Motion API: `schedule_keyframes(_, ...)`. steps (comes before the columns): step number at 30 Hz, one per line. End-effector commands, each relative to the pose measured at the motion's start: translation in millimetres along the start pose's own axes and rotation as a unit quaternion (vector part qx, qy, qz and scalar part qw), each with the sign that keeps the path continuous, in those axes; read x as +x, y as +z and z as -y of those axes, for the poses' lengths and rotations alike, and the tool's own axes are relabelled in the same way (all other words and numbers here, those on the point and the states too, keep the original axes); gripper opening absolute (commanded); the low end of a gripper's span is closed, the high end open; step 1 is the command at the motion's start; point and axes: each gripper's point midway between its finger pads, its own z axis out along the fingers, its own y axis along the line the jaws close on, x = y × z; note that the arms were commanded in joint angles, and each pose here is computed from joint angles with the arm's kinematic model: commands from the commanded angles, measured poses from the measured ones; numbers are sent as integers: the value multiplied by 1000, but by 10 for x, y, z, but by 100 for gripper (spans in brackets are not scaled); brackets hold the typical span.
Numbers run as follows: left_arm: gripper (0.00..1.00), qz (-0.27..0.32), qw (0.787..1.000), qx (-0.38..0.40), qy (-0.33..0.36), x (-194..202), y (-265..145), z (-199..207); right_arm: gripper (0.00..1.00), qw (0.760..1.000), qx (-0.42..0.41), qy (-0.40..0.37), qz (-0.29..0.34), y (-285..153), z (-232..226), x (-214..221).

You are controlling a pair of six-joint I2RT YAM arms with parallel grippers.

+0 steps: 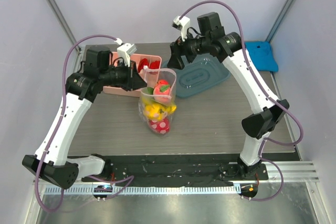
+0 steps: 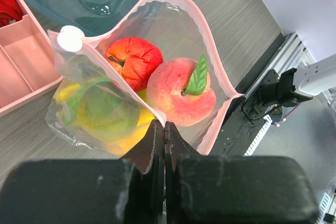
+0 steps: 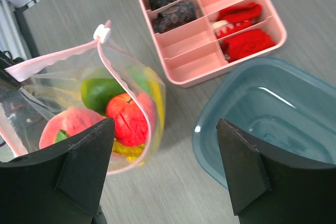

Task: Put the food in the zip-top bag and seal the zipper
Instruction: Place the fake fruit in the zipper food storage bag.

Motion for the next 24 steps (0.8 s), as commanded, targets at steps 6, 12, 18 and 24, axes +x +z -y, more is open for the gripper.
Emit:
schedule_keyframes(6, 0, 45, 998, 13, 39, -187, -79, 113, 64, 996, -76, 27, -45, 121, -371, 262)
schedule_keyframes(12, 0, 43, 998, 13, 33, -149, -95, 120, 1, 994, -85, 31, -54, 161, -429, 268)
schedule_keyframes(18, 0, 58, 996, 60, 25, -254, -237, 474, 1, 990, -139, 13, 8, -122, -952, -235)
schedule_keyframes(24, 0, 29, 992, 118, -40, -141, -138, 795, 1, 982, -188, 4, 5, -146, -1400, -234)
